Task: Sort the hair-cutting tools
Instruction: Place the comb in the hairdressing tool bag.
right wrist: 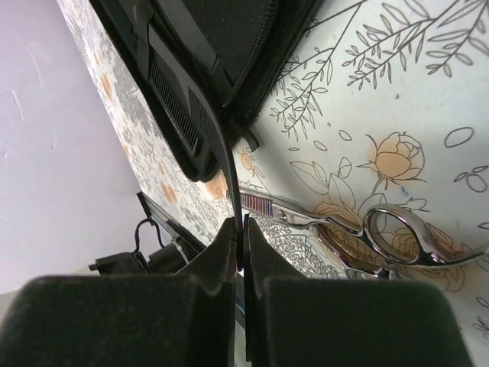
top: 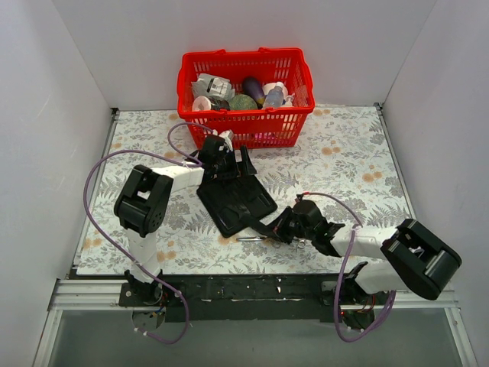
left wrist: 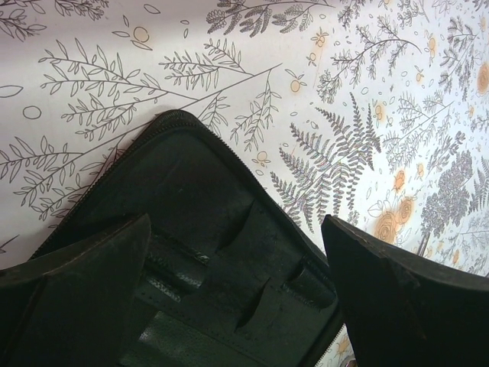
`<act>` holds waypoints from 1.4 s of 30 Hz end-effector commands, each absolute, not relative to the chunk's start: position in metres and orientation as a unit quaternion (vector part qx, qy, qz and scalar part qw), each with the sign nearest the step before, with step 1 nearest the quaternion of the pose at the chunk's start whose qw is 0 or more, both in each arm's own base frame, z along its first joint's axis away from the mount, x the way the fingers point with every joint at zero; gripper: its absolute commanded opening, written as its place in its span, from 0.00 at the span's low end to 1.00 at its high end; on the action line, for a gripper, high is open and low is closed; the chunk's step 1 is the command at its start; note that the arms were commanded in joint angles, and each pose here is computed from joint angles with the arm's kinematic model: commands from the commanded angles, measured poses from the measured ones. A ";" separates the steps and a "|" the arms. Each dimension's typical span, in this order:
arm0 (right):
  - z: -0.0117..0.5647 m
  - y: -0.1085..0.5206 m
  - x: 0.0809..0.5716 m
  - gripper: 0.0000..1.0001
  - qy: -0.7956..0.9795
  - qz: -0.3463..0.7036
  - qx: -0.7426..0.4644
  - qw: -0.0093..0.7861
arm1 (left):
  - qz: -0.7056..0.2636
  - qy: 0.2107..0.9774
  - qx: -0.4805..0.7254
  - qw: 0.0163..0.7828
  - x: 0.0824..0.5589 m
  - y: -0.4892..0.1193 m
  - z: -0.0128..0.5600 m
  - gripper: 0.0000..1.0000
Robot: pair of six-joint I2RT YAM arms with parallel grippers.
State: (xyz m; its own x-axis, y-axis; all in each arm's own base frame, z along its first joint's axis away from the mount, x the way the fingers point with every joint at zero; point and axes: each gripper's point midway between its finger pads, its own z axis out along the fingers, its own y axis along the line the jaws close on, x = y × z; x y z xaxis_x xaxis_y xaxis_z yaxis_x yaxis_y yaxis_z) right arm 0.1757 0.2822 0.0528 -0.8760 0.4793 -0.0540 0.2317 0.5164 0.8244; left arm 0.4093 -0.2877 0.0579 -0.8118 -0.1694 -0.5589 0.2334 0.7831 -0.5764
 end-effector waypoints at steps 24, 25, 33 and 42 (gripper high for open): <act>0.067 0.280 0.181 0.01 0.831 0.430 0.276 0.221 | -0.219 0.901 -0.003 0.374 0.406 -0.229 0.133 0.98; 0.067 0.279 0.181 0.01 0.831 0.429 0.275 0.222 | -0.217 0.903 -0.003 0.372 0.406 -0.228 0.130 0.98; 0.070 0.280 0.182 0.01 0.831 0.431 0.267 0.227 | -0.197 0.920 -0.002 0.340 0.388 -0.218 0.098 0.98; 0.068 0.282 0.183 0.01 0.834 0.429 0.264 0.226 | -0.185 0.931 0.000 0.313 0.371 -0.211 0.073 0.98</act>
State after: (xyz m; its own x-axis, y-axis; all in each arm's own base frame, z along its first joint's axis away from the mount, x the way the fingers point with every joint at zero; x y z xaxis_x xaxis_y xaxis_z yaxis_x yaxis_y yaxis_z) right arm 0.1769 0.2843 0.0685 -0.7765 0.6182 -0.1220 0.2516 0.4817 0.8394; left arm 0.3749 -0.2176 0.0676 -0.8139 -0.1226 -0.5679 0.1099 0.9273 -0.3578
